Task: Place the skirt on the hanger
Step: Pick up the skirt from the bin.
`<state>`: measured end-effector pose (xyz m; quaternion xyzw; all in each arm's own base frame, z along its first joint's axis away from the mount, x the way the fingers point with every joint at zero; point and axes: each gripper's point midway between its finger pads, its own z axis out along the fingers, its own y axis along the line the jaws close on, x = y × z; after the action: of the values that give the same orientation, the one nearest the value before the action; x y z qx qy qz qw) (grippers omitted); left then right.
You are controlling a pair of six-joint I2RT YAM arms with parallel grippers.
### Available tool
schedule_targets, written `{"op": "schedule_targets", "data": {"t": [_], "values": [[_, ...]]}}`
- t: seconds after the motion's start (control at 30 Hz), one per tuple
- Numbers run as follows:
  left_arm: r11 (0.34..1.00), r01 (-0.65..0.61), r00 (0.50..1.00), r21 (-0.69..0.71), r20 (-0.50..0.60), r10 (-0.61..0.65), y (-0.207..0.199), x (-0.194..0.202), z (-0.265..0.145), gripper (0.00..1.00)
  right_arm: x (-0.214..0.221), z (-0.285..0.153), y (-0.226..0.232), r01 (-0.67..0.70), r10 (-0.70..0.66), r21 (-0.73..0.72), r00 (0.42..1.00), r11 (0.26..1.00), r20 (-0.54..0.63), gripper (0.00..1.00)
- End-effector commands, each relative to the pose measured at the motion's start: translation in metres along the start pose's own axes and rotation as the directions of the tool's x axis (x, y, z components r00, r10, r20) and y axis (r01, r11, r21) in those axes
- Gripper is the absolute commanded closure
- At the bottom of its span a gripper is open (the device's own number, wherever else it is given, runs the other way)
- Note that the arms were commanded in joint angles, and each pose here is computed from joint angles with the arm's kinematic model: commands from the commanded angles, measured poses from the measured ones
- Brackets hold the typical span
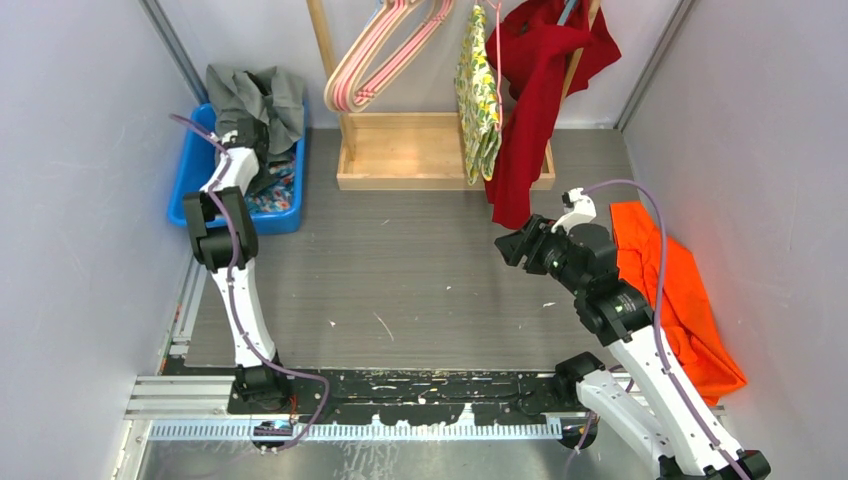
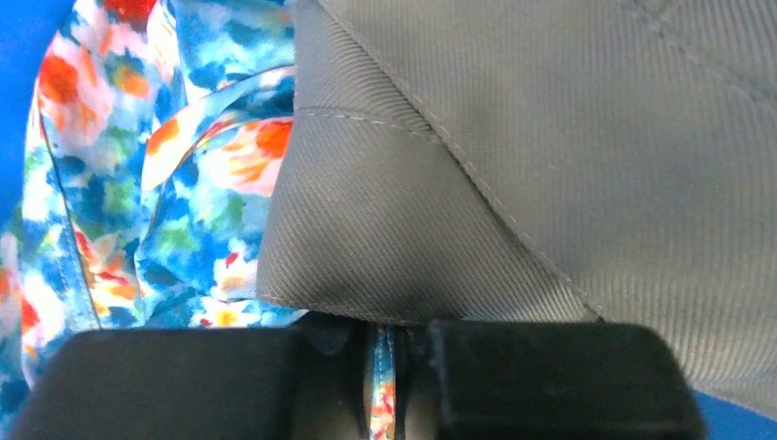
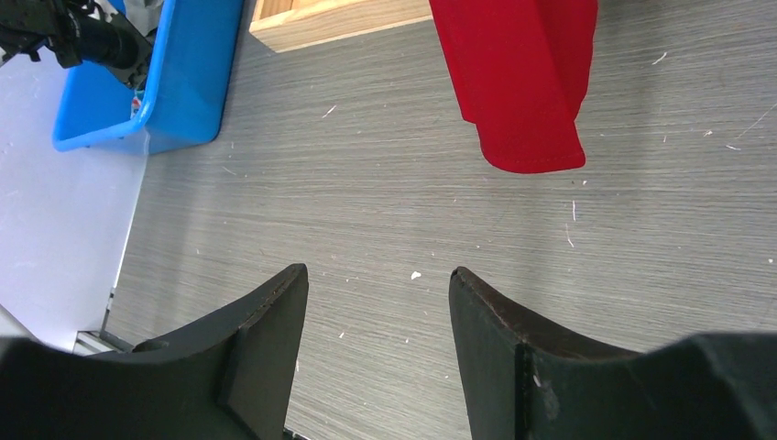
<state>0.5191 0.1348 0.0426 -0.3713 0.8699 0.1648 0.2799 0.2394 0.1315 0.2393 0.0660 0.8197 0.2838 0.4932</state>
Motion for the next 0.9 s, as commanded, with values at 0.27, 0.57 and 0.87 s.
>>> {"op": "schedule_targets", "data": {"t": [0.27,0.57,0.87], "values": [[0.971,0.116,0.977,0.21,0.151,-0.149,0.009,-0.059,-0.099,1.0,-0.01,0.004,0.014,-0.013,0.017,-0.078,0.999,0.997,0.049,0.38],[0.915,0.161,0.949,0.37,0.196,-0.246,0.012,-0.066,-0.169,1.0,-0.01,0.0,0.019,-0.02,0.025,-0.102,0.998,0.995,0.051,0.38],[0.854,0.154,0.906,0.498,0.273,-0.322,0.024,-0.1,-0.247,1.0,-0.009,-0.002,0.021,-0.031,0.037,-0.112,0.998,0.993,0.048,0.38]]}}
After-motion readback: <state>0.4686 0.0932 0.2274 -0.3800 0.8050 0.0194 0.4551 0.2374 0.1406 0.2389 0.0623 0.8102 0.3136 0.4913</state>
